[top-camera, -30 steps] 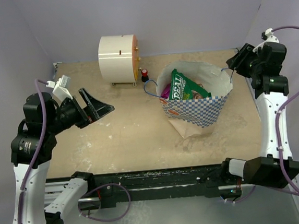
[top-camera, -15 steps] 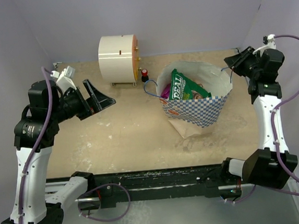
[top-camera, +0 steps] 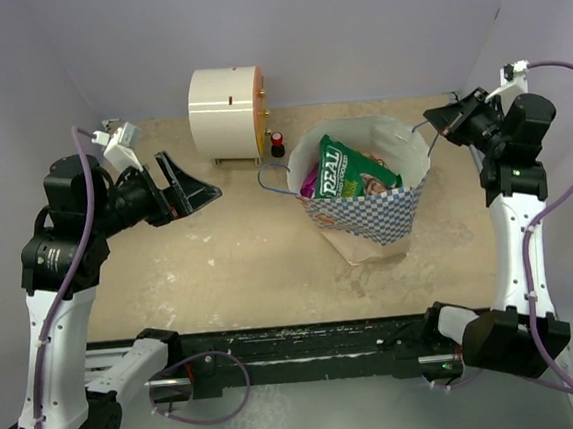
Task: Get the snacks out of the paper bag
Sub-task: Adjust the paper bag at the center of the board.
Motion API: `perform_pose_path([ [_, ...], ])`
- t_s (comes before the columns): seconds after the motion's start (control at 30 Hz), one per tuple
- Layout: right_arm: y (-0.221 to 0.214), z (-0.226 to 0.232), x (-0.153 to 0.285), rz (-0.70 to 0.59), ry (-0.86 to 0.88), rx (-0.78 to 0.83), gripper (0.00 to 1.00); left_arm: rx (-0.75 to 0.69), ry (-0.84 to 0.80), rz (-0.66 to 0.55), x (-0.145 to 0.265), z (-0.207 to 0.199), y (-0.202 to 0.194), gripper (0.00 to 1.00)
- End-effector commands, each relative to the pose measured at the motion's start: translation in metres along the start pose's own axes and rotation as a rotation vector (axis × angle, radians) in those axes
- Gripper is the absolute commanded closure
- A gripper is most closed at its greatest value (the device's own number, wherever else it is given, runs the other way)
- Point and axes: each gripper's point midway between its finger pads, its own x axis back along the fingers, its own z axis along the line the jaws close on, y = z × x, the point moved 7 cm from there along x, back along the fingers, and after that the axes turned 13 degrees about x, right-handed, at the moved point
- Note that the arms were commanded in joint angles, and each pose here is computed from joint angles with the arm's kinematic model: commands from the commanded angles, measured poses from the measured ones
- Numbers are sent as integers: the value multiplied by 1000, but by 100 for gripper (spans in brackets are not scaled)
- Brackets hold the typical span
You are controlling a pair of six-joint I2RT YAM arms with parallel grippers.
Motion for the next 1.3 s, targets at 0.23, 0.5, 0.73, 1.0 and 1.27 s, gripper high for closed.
perform_pose_path([
  [0.23,65,64,58,-102,26,206,100,27,-157,24,-1,-13,-4,1],
  [0.5,65,91,48,-47,95,278,100,42,-180,59,5,-13,-14,1],
  [0.73,23,118,33,182,282,95,100,91,-202,156,3,-15,-28,1],
  [1.0,-8,125,39,309,376,22,100,156,-180,251,-16,-15,-35,1],
  [1.27,2,133,25,265,466,31,100,160,-218,144,-42,-28,-13,1],
])
